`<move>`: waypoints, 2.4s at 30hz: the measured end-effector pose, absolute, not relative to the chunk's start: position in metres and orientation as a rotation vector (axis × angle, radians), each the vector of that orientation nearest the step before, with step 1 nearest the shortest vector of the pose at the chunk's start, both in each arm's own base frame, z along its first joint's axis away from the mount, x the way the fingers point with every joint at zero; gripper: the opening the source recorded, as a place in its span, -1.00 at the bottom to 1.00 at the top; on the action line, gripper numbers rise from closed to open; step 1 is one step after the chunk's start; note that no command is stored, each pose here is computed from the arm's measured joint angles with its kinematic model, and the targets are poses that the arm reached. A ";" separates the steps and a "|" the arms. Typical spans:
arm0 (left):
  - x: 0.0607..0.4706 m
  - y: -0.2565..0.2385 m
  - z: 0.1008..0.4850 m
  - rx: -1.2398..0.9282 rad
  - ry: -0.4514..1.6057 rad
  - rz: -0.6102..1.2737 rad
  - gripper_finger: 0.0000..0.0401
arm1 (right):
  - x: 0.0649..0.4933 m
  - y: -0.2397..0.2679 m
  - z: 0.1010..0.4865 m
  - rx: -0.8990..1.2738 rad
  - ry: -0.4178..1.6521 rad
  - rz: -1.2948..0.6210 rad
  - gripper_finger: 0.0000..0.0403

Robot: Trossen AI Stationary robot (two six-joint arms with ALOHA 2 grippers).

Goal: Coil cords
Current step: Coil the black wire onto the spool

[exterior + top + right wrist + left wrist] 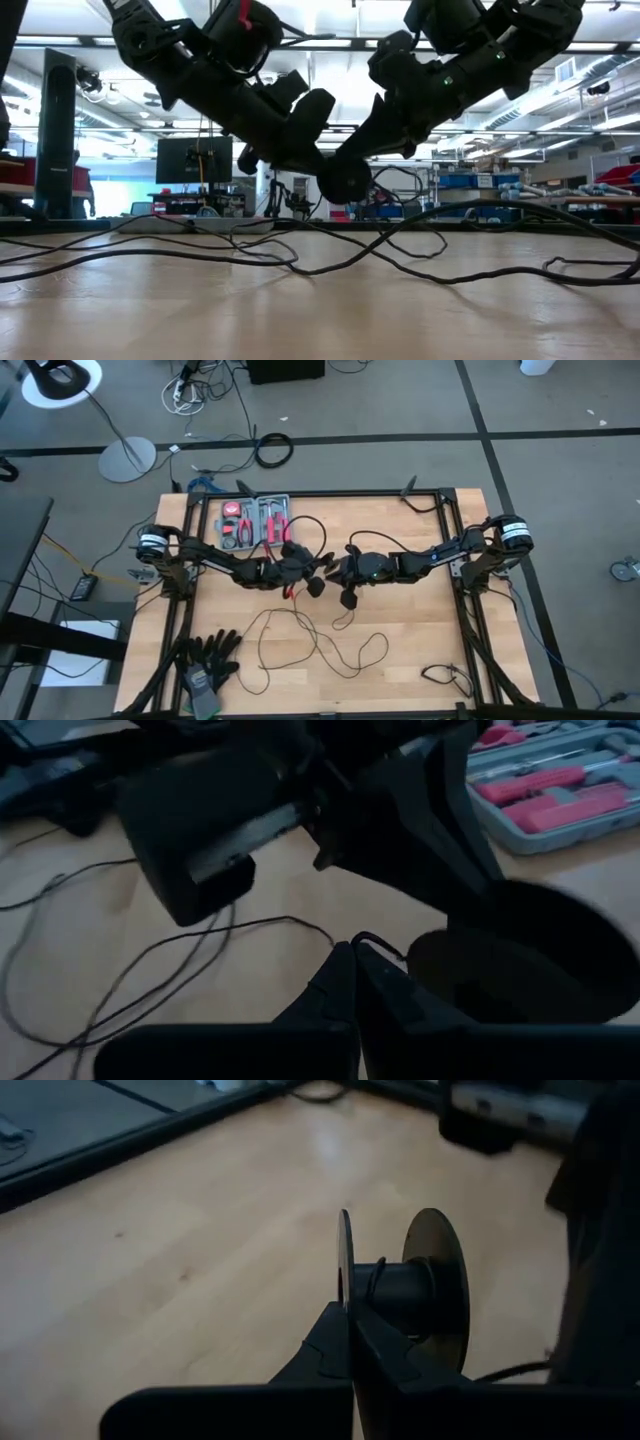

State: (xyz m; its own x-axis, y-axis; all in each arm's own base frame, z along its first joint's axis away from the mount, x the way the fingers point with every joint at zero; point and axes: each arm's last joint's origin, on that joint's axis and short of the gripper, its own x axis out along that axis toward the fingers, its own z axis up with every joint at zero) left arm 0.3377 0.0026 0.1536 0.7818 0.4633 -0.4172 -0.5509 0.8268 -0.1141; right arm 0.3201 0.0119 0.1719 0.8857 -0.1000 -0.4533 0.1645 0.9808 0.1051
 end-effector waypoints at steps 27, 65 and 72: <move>0.325 0.000 0.164 -0.135 0.527 0.459 -1.00 | 0.305 -0.003 0.166 0.211 0.628 -0.292 -1.00; 0.248 0.000 0.171 -0.342 0.221 0.519 -1.00 | 0.279 0.004 0.140 0.254 0.966 -0.401 -0.40; 0.239 0.001 0.163 -0.355 0.176 0.517 -1.00 | 0.266 0.011 0.138 0.278 1.084 -0.434 -0.40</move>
State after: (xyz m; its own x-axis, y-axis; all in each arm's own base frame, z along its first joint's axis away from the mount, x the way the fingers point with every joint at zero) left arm 0.2394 0.0008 0.1627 0.8559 0.4511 -0.2529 -0.5116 0.8100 -0.2866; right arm 0.2659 0.0112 0.1384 0.3968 -0.2036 -0.8950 0.4703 0.8825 0.0078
